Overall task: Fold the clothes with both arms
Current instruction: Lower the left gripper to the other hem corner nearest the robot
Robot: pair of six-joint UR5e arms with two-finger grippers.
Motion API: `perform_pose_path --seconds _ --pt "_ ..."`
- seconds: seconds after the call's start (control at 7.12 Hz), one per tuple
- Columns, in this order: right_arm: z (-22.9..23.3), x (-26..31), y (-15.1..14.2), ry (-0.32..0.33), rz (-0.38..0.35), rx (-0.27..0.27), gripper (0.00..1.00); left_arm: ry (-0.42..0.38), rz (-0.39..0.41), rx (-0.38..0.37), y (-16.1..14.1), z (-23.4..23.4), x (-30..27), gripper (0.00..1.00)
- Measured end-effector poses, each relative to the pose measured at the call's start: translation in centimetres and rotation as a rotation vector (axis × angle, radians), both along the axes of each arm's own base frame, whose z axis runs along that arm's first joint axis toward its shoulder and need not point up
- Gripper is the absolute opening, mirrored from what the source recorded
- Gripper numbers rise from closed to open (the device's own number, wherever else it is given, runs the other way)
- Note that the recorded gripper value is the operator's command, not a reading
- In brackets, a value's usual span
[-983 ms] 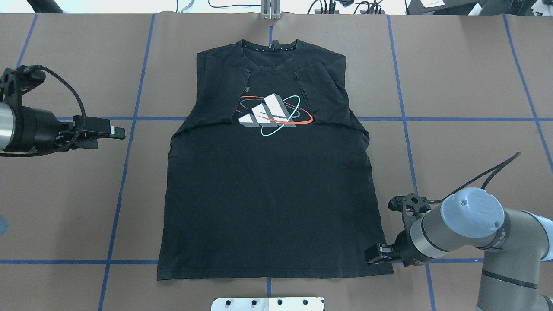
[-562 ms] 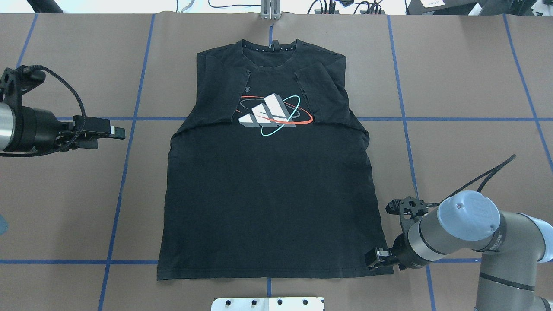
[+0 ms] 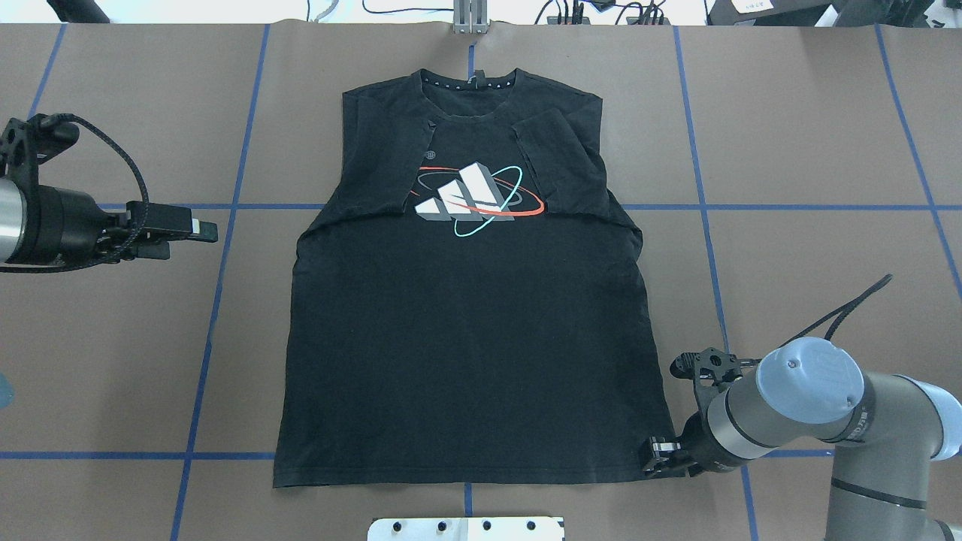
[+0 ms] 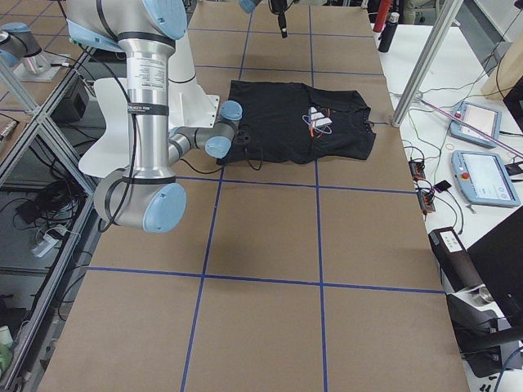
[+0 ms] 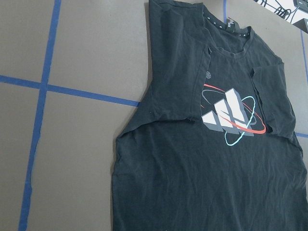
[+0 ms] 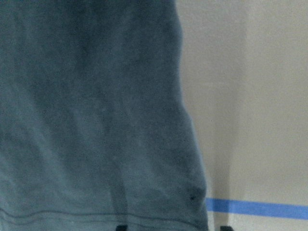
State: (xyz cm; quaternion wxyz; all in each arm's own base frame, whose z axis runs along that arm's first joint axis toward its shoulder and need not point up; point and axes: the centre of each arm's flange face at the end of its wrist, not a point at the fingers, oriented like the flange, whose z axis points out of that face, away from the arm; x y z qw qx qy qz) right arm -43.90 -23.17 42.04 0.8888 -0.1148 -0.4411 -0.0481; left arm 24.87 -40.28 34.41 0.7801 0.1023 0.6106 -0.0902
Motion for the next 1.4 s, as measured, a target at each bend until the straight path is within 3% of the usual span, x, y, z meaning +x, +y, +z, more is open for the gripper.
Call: perform_pose_path --seconds 0.14,0.56,0.7,1.4 --pt "0.0 0.0 0.0 0.0 -0.002 -0.002 0.49 0.0 0.0 0.0 0.0 0.0 0.0 1.0" --pt "-0.1 0.1 0.1 -0.001 -0.005 -0.005 0.06 -0.001 0.0 -0.001 0.0 0.0 0.0 1.0" --pt "-0.1 0.1 0.1 -0.002 -0.005 -0.005 0.0 -0.001 0.0 -0.001 0.0 0.0 0.0 1.0" --pt "-1.9 0.5 0.3 -0.038 -0.008 0.004 0.0 -0.002 0.009 -0.006 0.3 0.2 0.3 1.0"
